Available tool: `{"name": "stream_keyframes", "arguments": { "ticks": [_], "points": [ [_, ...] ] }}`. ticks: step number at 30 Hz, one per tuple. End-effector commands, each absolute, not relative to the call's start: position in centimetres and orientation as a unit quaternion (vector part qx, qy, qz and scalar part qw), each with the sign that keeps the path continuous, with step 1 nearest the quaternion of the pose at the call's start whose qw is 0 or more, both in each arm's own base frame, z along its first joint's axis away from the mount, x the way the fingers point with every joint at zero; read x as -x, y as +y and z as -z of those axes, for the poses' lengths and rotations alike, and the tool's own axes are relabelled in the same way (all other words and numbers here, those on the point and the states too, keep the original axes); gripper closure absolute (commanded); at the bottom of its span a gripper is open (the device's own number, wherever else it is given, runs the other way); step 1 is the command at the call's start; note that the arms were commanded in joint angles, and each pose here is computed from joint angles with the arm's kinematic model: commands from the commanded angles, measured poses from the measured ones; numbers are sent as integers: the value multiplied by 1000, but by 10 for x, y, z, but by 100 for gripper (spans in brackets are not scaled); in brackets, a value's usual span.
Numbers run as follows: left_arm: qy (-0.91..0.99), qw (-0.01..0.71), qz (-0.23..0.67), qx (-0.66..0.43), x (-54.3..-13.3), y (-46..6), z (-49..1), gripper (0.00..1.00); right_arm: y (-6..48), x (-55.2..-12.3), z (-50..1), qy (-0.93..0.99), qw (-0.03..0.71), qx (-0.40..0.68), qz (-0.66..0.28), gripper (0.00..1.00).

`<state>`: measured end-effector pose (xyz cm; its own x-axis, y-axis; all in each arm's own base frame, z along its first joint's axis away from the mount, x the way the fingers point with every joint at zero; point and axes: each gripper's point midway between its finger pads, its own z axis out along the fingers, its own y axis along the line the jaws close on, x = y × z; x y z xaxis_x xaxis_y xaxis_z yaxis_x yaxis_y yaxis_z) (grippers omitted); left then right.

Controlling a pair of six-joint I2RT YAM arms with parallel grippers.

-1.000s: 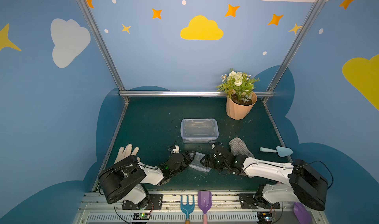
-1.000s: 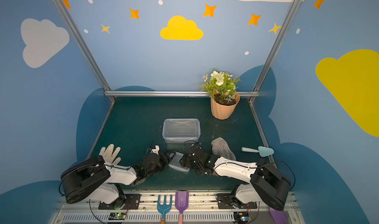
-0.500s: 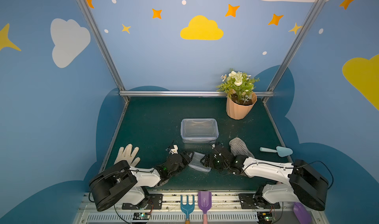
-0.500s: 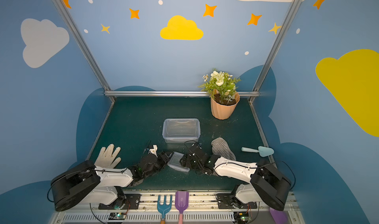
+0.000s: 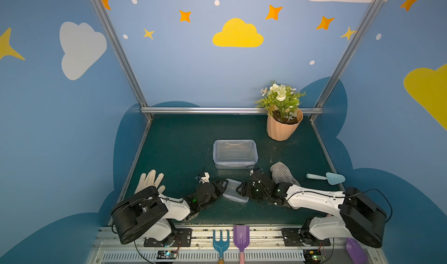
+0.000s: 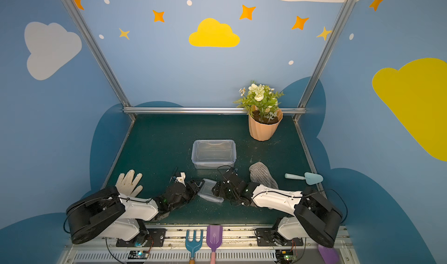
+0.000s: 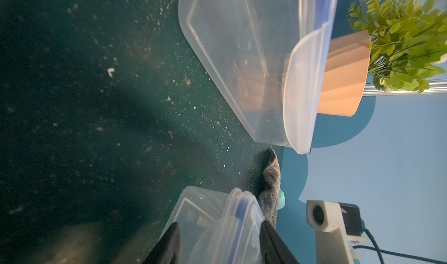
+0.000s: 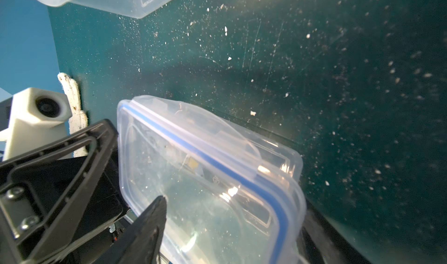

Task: Wipe the insides of the lunch boxes
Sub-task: Open the fastener of the lunch box.

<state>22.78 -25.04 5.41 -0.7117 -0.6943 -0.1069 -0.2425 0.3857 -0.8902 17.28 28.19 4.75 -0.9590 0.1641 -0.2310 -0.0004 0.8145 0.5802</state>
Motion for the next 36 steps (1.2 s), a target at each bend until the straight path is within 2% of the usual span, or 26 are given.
{"name": "stream_keyframes", "arguments": {
  "ticks": [1,16,36],
  "points": [
    [775,242,506,289,-228,-259,-71,49,241,-153,0,974,93,-51,-202,23],
    [780,239,503,287,-224,-261,-66,54,244,-154,4,975,87,-49,-198,23],
    [766,234,522,295,-220,-276,-64,66,246,-154,8,976,81,-46,-195,23]
  ]
}}
